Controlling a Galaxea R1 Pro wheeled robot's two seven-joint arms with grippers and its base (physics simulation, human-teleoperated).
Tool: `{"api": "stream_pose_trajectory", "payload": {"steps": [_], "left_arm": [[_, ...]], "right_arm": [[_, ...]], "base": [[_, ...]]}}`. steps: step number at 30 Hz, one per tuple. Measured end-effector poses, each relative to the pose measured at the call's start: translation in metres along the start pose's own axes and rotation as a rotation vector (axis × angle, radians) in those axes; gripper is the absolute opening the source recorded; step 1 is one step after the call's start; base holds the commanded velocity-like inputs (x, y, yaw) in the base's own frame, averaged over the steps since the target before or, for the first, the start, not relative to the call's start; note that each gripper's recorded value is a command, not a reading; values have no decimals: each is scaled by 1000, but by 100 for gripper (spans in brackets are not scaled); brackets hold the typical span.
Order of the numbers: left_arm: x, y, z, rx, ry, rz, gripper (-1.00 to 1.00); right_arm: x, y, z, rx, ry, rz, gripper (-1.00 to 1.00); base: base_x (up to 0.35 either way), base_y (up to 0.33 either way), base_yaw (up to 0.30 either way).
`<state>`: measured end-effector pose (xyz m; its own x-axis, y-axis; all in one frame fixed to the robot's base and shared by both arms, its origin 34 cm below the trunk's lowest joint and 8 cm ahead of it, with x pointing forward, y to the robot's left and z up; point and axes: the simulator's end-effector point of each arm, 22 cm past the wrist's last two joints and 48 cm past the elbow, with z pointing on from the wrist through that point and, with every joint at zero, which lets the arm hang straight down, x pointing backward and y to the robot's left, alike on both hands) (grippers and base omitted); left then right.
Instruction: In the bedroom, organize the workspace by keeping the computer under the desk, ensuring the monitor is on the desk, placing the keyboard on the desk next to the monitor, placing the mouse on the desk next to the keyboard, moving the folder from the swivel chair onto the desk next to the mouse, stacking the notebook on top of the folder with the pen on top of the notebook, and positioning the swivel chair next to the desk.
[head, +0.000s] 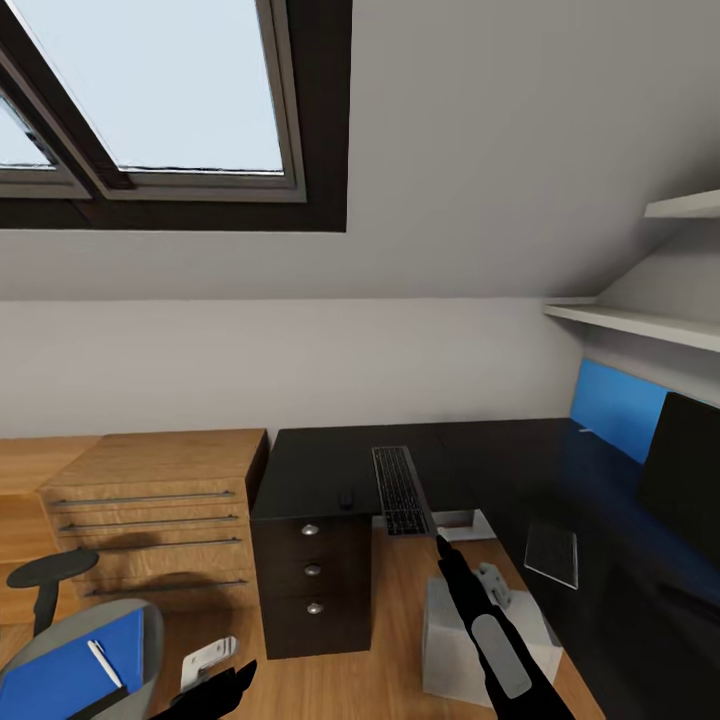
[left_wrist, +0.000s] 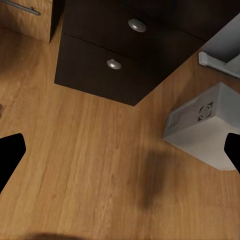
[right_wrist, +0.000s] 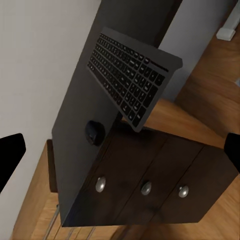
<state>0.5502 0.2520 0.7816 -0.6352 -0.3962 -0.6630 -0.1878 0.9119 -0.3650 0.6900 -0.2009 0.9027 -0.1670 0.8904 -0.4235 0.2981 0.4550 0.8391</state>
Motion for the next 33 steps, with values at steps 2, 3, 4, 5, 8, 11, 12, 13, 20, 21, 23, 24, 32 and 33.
{"api": "stream_pose_trajectory", "payload": {"steps": [2, 3, 4, 5, 8, 11, 12, 13, 20, 21, 23, 24, 32, 33], "left_arm": [[1, 1, 2, 0, -1, 0, 100], [1, 1, 3, 0, -1, 0, 100], [2, 1, 4, 0, -2, 0, 100], [2, 2, 5, 0, -2, -1, 100], [4, 3, 7, 0, -2, -1, 100], [7, 5, 10, 0, -2, -1, 100], [7, 5, 11, 0, -2, -2, 100], [8, 5, 12, 0, -2, -2, 100], [12, 8, 18, 0, -3, -3, 100], [13, 9, 19, 0, -3, -3, 100], [15, 9, 21, 0, -3, -4, 100], [15, 10, 22, 0, -3, -4, 100], [21, 14, 30, 0, -5, -4, 100], [22, 14, 31, 0, -5, -4, 100]], "right_arm": [[1, 0, 1, -5, -2, -2, 100], [2, 0, 2, -8, -2, -3, 100], [2, 1, 2, -19, -3, -3, 100], [2, 4, 3, -37, -4, -3, 100], [4, 14, 3, -97, -4, -4, 100], [7, 24, 3, -158, 1, -1, 100], [8, 26, 4, -170, 3, 1, 100], [9, 26, 4, -174, 4, 1, 100], [13, 20, 8, -187, 8, 4, 100], [14, 19, 8, -187, 8, 4, 100], [14, 17, 9, -187, 7, 4, 100], [15, 16, 10, -187, 7, 3, 100], [18, 6, 15, -185, 9, 7, 100], [19, 5, 15, -185, 12, 8, 100]], "base": [[0, 0, 0], [0, 0, 0], [0, 0, 0], [0, 0, 0], [0, 0, 0], [0, 0, 0], [0, 0, 0], [0, 0, 0], [0, 0, 0], [0, 0, 0], [0, 0, 0], [0, 0, 0], [0, 0, 0], [0, 0, 0]]}}
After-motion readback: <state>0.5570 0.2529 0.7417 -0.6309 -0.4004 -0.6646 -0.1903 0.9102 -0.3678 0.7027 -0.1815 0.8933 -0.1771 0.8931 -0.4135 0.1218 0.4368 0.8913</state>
